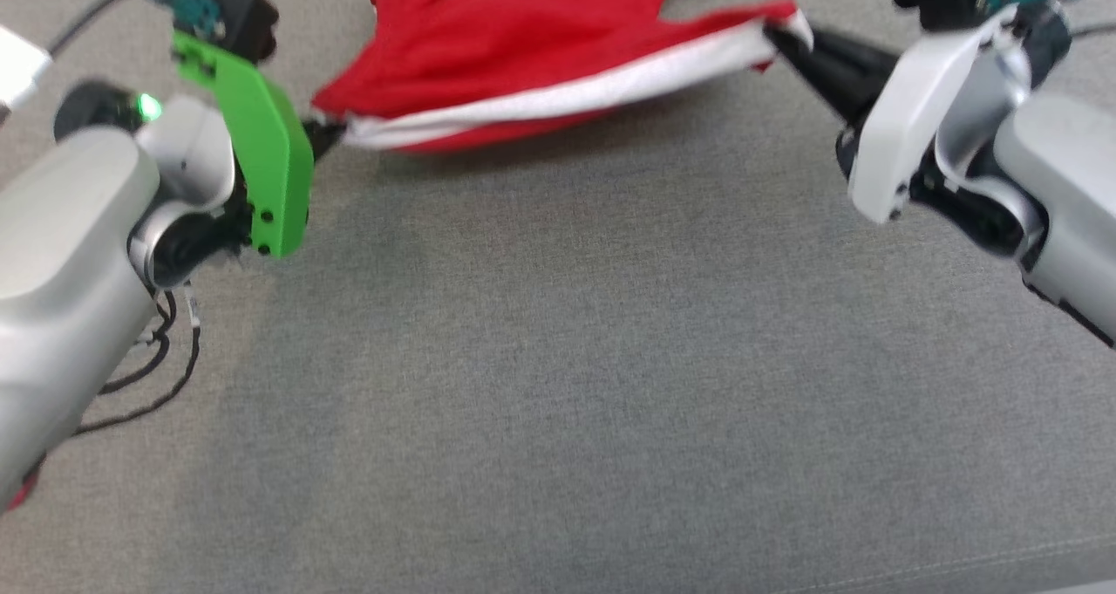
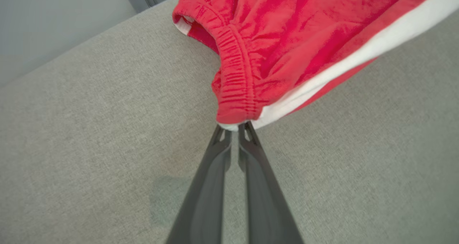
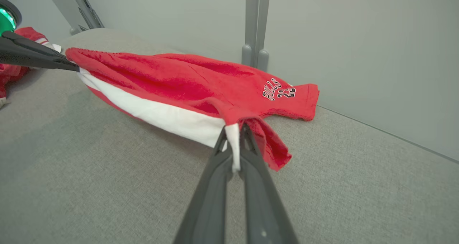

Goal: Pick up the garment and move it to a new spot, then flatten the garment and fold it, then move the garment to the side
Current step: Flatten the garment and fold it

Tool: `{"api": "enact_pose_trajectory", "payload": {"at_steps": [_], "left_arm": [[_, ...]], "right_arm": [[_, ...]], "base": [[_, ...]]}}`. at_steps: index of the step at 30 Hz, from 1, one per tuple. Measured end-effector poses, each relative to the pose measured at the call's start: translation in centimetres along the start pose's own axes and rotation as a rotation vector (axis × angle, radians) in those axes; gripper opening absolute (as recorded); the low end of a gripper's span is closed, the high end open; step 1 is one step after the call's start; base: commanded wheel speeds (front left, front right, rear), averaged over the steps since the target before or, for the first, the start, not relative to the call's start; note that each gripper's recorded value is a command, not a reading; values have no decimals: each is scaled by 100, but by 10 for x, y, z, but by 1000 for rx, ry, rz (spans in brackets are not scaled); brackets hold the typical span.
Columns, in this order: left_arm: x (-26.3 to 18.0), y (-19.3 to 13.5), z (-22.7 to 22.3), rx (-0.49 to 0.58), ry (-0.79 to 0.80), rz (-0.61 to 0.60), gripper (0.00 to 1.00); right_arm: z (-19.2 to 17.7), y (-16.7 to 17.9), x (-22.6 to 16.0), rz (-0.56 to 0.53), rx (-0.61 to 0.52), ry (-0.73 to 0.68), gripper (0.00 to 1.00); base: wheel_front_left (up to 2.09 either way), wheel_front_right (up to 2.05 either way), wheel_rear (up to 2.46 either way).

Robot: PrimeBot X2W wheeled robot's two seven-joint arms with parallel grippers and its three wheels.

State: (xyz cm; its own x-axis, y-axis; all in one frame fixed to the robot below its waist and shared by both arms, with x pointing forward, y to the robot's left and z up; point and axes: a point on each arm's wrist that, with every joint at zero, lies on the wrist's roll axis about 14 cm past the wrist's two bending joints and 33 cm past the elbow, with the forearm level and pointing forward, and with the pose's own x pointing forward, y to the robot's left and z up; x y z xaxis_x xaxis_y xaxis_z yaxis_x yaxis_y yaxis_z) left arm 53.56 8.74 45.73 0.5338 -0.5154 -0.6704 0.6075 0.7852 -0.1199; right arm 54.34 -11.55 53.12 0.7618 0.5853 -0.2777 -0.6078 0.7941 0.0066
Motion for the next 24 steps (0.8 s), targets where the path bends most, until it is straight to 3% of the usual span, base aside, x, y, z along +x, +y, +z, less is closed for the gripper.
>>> {"api": "enact_pose_trajectory", "payload": {"at_steps": [5, 15, 19, 24], "left_arm": [[-28, -36, -44, -64, 130, -86, 0], [-96, -116, -111, -139, 389, -258, 0], [-125, -141, -127, -170, 476, -304, 0], [-135, -153, -129, -188, 535, -325, 0]], "right_arm": [[-48, 26, -48, 32, 43, 203, 0], [-95, 78, -147, 109, 104, 484, 0], [-92, 93, -172, 138, 120, 514, 0], [-80, 86, -172, 124, 132, 495, 0]], "base": [[0, 0, 0], [0, 0, 0], [0, 0, 0], [0, 0, 0]]}}
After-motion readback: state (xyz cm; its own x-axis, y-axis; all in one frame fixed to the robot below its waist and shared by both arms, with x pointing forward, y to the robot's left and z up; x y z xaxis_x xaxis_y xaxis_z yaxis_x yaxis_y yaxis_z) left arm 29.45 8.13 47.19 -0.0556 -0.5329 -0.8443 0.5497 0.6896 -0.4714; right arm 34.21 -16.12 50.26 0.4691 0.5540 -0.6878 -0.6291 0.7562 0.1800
